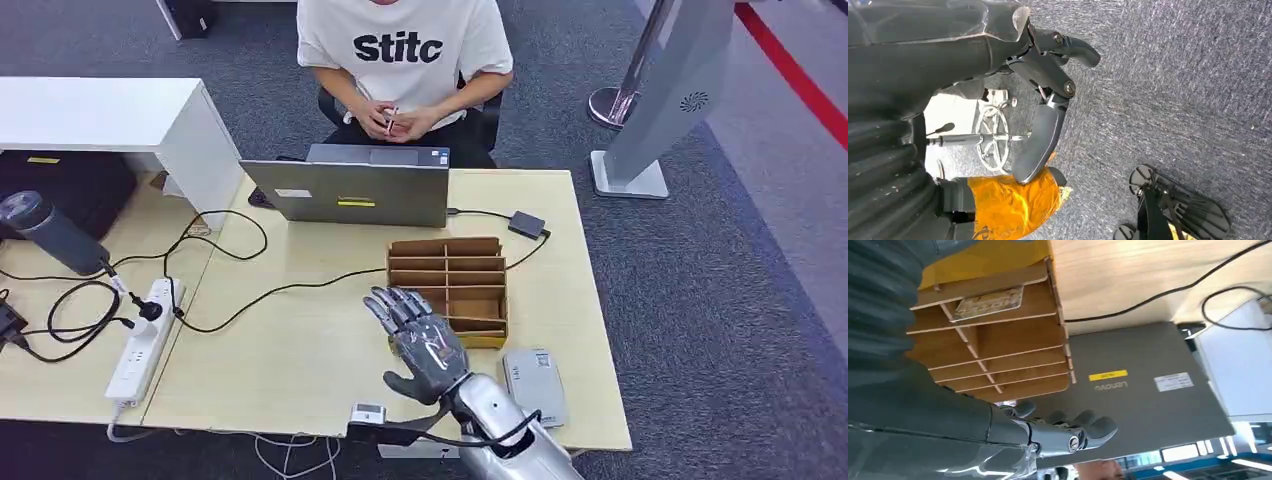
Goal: Pass the card to the sensor for recognition and then transmit it.
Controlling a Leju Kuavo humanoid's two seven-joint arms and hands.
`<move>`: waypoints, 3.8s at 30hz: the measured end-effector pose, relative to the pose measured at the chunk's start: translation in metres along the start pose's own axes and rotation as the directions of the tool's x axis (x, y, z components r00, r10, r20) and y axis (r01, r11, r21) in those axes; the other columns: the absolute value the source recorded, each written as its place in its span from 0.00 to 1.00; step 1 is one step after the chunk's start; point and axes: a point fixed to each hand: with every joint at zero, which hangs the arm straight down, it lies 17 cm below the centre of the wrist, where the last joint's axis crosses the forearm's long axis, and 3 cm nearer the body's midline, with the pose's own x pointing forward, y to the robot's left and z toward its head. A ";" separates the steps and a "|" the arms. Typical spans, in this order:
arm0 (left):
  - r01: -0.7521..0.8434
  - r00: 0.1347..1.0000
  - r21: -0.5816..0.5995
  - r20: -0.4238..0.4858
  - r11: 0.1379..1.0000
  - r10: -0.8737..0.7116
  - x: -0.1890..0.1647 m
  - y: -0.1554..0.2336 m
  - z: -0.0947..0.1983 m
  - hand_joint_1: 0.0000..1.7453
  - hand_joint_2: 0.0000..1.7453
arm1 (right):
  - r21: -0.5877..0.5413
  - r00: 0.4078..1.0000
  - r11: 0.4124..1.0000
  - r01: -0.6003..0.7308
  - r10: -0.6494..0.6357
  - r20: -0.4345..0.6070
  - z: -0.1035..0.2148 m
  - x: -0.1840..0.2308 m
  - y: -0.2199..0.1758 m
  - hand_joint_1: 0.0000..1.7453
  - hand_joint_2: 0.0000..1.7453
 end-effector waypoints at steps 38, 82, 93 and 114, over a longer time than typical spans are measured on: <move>0.000 1.000 0.012 0.001 1.000 0.000 0.000 0.002 0.000 0.00 1.00 | -0.049 0.983 0.993 -0.106 0.098 -0.155 0.018 -0.039 -0.009 0.00 1.00; 0.015 1.000 0.003 0.003 1.000 -0.015 0.001 0.000 0.000 0.00 1.00 | -0.023 0.975 0.994 -0.107 0.100 -0.200 0.012 -0.045 0.005 0.00 1.00; 0.018 1.000 0.003 0.003 1.000 -0.018 0.001 0.000 0.000 0.00 1.00 | -0.013 0.973 0.995 -0.104 0.099 -0.208 0.012 -0.048 0.010 0.00 1.00; 0.020 1.000 0.002 0.005 1.000 -0.020 0.002 -0.001 0.000 0.00 1.00 | 0.013 0.964 0.995 -0.098 0.099 -0.248 0.019 -0.062 0.020 0.99 1.00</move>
